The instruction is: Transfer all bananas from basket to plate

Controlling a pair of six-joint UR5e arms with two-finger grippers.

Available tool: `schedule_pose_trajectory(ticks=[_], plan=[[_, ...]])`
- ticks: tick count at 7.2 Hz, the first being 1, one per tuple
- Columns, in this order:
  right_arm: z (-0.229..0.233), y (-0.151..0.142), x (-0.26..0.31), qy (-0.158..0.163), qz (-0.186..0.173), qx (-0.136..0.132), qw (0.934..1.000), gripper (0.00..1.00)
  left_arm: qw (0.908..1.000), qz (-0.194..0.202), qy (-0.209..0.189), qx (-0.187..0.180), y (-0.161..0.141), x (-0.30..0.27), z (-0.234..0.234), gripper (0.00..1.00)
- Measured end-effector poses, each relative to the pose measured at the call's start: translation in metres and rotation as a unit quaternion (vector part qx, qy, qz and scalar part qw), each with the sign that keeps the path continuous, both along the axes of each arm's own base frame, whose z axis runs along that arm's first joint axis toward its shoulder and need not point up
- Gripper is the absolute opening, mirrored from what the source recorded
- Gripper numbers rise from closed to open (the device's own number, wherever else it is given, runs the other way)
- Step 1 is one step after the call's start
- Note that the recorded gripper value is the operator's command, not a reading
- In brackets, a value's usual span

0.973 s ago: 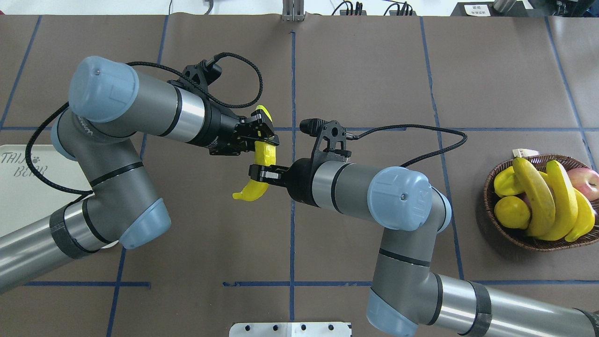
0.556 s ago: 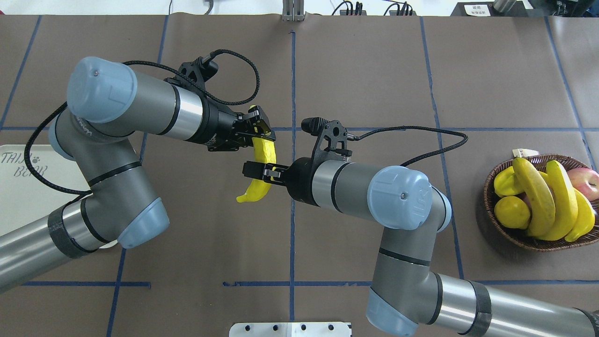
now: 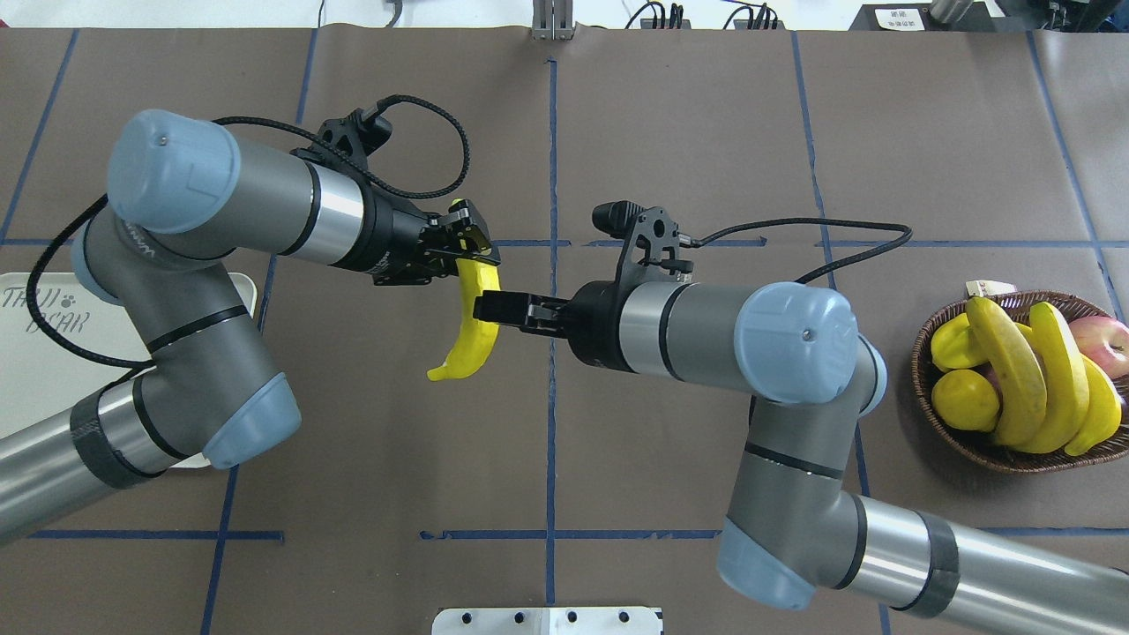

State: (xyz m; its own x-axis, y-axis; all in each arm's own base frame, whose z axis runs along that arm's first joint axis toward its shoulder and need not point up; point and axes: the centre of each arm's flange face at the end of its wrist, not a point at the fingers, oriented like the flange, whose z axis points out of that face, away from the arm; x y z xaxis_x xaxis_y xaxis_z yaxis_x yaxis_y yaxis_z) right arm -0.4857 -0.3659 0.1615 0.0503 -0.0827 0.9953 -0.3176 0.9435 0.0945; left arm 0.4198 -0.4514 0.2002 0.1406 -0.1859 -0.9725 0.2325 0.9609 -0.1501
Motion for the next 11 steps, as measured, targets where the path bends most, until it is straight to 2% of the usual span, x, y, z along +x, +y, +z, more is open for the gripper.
schedule_pose_trajectory(ticks=[1, 2, 3, 4, 6, 8, 9, 11], plan=[[0.013, -0.017, 0.02, 0.02, -0.018, -0.011, 0.9996, 1.0, 0.9995, -0.013, -0.022, -0.018, -0.005, -0.02, 0.028, 0.0], [0.026, -0.039, 0.042, 0.052, -0.032, -0.033, 0.9975, 1.0, 0.9974, -0.028, -0.054, -0.038, -0.014, -0.044, 0.057, 0.0], [0.037, -0.06, 0.064, 0.089, -0.041, -0.053, 0.9937, 1.0, 0.9932, -0.033, -0.098, -0.054, -0.016, -0.066, 0.085, 0.0], [0.051, -0.073, 0.086, 0.13, -0.052, -0.056, 0.9886, 1.0, 0.9851, -0.032, -0.148, -0.081, -0.012, -0.087, 0.11, 0.0], [0.089, -0.09, 0.14, 0.206, -0.076, -0.048, 0.9744, 1.0, 0.9604, -0.037, -0.231, -0.152, -0.008, -0.118, 0.137, 0.0], [0.135, -0.1, 0.201, 0.258, -0.107, -0.025, 0.9599, 1.0, 0.9374, -0.051, -0.277, -0.205, -0.007, -0.151, 0.185, 0.0], [0.165, -0.1, 0.232, 0.279, -0.115, -0.011, 0.9534, 1.0, 0.9297, -0.072, -0.283, -0.224, -0.013, -0.18, 0.206, 0.0], [0.218, -0.098, 0.296, 0.306, -0.128, 0.019, 0.9433, 1.0, 0.9209, -0.101, -0.296, -0.232, -0.026, -0.244, 0.258, 0.0]])
